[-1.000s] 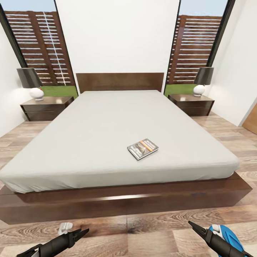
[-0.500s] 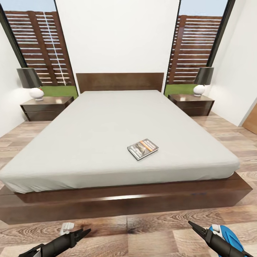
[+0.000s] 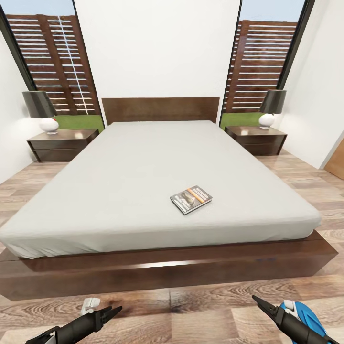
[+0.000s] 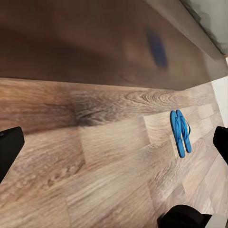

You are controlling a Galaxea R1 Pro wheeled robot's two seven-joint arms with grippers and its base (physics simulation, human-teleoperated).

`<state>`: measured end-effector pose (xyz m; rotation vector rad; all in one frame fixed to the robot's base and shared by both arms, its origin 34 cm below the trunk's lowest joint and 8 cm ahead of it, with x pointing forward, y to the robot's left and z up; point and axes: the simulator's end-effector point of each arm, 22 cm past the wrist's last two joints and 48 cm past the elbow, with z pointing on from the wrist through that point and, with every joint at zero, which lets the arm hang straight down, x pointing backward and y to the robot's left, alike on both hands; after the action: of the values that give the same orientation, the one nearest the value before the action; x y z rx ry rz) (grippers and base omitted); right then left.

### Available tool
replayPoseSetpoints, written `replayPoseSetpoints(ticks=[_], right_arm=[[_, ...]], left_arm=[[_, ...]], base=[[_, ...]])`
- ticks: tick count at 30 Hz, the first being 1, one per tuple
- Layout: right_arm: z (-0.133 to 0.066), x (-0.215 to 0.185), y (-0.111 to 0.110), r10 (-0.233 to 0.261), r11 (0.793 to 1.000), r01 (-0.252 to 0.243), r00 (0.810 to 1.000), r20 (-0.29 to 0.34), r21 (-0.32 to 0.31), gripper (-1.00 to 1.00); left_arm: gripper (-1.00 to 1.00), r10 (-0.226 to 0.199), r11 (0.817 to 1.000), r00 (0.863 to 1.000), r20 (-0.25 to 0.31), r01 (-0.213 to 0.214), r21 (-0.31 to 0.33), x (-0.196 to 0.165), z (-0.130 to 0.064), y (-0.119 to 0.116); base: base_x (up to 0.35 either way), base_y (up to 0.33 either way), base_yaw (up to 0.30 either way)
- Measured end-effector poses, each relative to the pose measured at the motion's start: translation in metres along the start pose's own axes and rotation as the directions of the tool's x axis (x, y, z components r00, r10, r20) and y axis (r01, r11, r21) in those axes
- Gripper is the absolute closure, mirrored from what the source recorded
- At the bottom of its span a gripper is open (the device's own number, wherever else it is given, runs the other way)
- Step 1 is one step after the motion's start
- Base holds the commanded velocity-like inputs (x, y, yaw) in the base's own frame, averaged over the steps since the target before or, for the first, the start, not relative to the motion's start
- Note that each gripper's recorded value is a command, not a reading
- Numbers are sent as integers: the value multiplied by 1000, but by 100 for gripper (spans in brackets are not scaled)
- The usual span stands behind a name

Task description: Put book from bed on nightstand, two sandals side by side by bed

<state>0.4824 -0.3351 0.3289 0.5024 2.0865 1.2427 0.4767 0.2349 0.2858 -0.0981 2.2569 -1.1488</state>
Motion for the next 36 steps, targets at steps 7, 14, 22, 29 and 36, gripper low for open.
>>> replayPoseSetpoints(ticks=[7,14,22,29,36], right_arm=[[-1,-2,1,-3,1000,3,1000,3,-3,-100],[-1,-1,1,-4,1000,4,1000,2,-3,-100],[0,-1,2,-5,1000,5,1000,2,-6,-100],[1,-4,3,-9,1000,9,1000,9,-11,-100],[4,-9,6,-22,1000,23,1000,19,-19,-100]], left_arm=[[-100,0,1000,1000,0,0,0,0,0,0],[-100,0,1000,1000,0,0,0,0,0,0],[-100,-2,1000,1000,-1,2,5,1,3,-2],[-100,-2,1000,1000,-2,2,7,2,4,-4],[-100,-4,1000,1000,-4,5,16,5,9,-8]], base=[[0,0,0],[0,0,0],[0,0,0],[0,0,0],[0,0,0]])
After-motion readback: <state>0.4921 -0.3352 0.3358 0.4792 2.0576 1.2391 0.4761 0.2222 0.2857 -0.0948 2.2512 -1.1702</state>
